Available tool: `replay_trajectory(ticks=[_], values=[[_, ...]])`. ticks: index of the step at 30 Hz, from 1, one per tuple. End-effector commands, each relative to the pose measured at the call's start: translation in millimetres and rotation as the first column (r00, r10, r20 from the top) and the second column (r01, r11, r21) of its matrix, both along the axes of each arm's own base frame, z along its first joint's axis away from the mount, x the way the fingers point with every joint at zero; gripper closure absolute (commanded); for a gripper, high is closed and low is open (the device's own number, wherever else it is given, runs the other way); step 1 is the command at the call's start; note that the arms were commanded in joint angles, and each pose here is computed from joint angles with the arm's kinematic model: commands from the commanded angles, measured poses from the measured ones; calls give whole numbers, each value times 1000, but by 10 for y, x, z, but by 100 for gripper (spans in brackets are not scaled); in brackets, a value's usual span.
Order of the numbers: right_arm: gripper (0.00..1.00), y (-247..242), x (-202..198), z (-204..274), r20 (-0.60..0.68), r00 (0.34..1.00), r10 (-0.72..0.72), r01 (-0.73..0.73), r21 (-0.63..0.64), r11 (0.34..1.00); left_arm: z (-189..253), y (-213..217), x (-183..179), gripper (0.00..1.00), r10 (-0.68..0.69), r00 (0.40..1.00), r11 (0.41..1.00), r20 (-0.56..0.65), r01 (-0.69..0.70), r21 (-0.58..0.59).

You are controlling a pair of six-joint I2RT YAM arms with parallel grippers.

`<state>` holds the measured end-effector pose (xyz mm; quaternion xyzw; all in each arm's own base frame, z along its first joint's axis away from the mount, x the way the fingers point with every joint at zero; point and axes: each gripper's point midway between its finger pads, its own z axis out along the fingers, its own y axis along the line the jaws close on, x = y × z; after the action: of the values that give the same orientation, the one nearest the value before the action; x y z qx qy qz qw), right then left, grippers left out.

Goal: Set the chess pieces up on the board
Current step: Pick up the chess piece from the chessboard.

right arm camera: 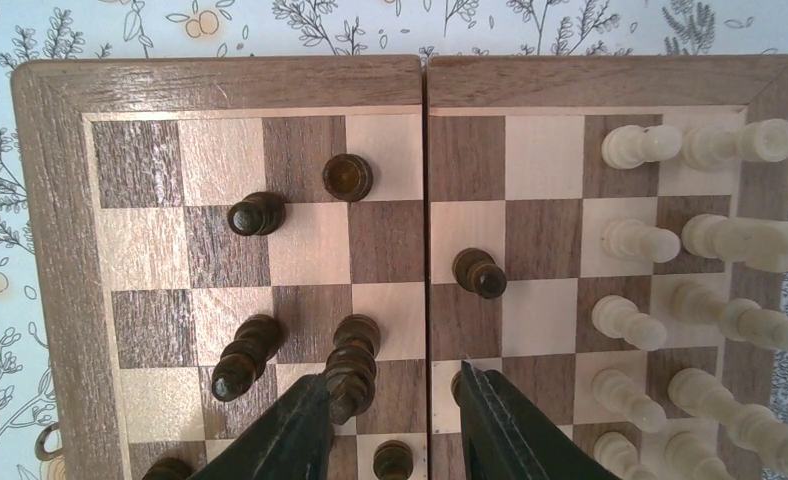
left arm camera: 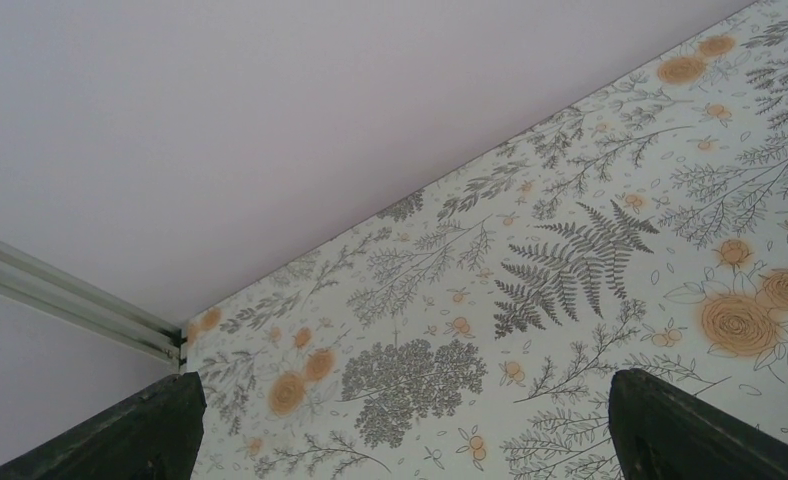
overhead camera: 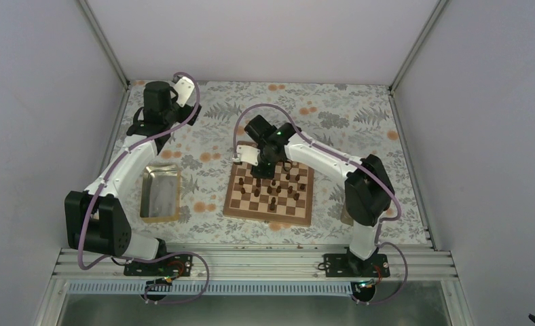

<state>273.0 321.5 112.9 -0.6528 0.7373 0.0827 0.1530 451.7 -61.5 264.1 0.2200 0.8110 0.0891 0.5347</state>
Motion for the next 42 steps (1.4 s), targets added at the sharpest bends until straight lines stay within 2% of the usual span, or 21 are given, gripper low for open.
replay_trajectory(ticks=[1, 16, 28, 42], values=[[64, 24, 10, -100, -23, 1000, -8, 7, -20, 1000, 89, 10, -19, 0, -5, 999, 1000, 35, 5, -5], [66, -14, 2, -281, -54, 998, -19, 16, -69, 997, 69, -3, -17, 0, -17, 999, 1000, 28, 18, -7], [64, -126, -109, -288, -77, 996, -34, 27, -89, 996, 81, -14, -32, 0, -25, 999, 1000, 29, 25, -9], [61, -83, -82, -167, -57, 998, -42, 39, -51, 998, 61, -3, -26, 0, -22, 999, 1000, 27, 22, -5]])
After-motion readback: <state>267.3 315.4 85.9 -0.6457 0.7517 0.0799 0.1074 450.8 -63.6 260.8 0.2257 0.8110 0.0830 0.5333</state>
